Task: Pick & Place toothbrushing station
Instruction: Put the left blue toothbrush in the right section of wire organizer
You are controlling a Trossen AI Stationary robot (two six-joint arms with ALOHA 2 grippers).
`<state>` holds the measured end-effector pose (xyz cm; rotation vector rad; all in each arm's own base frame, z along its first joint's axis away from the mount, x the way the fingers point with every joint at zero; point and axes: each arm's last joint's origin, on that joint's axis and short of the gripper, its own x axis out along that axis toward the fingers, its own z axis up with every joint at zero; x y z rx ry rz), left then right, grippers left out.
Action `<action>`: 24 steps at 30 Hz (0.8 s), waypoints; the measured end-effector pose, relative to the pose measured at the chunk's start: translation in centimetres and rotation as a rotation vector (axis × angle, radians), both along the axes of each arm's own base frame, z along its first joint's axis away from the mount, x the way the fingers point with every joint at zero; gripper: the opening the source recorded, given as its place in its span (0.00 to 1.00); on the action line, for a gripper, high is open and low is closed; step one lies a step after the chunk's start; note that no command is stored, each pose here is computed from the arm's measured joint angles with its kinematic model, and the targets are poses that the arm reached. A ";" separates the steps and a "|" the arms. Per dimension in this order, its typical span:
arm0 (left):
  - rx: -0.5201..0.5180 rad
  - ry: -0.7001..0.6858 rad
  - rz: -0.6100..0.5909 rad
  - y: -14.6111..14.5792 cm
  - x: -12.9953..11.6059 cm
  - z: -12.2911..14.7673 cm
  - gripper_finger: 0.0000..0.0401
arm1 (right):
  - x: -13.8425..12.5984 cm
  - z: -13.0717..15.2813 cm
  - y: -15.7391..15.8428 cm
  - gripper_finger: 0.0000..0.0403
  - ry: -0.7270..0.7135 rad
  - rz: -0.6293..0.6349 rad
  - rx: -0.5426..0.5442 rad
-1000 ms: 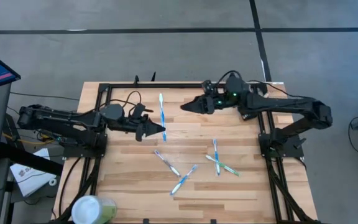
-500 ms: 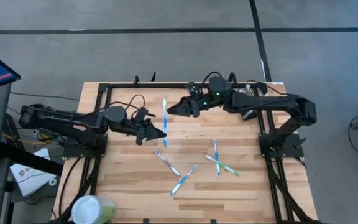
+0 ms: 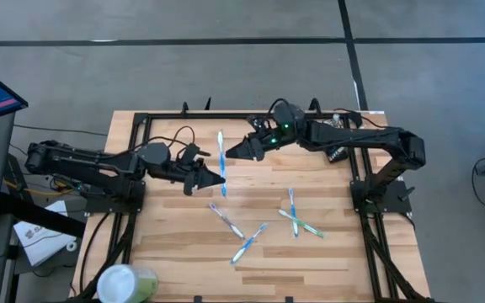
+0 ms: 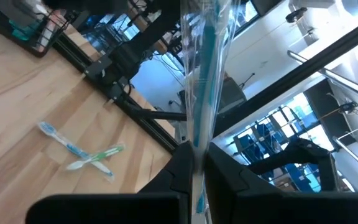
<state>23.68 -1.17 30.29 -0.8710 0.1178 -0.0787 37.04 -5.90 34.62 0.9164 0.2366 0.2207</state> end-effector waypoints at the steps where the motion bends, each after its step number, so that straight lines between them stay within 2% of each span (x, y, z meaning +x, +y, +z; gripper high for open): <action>1: 0.000 0.003 0.000 0.0 0.0 0.0 0.02 | 0.0 0.1 0.0 0.51 -0.015 -0.008 -0.005; 6: 0.000 0.005 0.001 0.0 0.0 -0.1 0.02 | 0.1 0.8 0.3 0.51 -0.085 -0.025 -0.020; 24: -0.027 0.025 0.019 0.4 0.2 -0.3 0.02 | 0.2 0.8 0.1 0.50 -0.078 -0.092 -0.008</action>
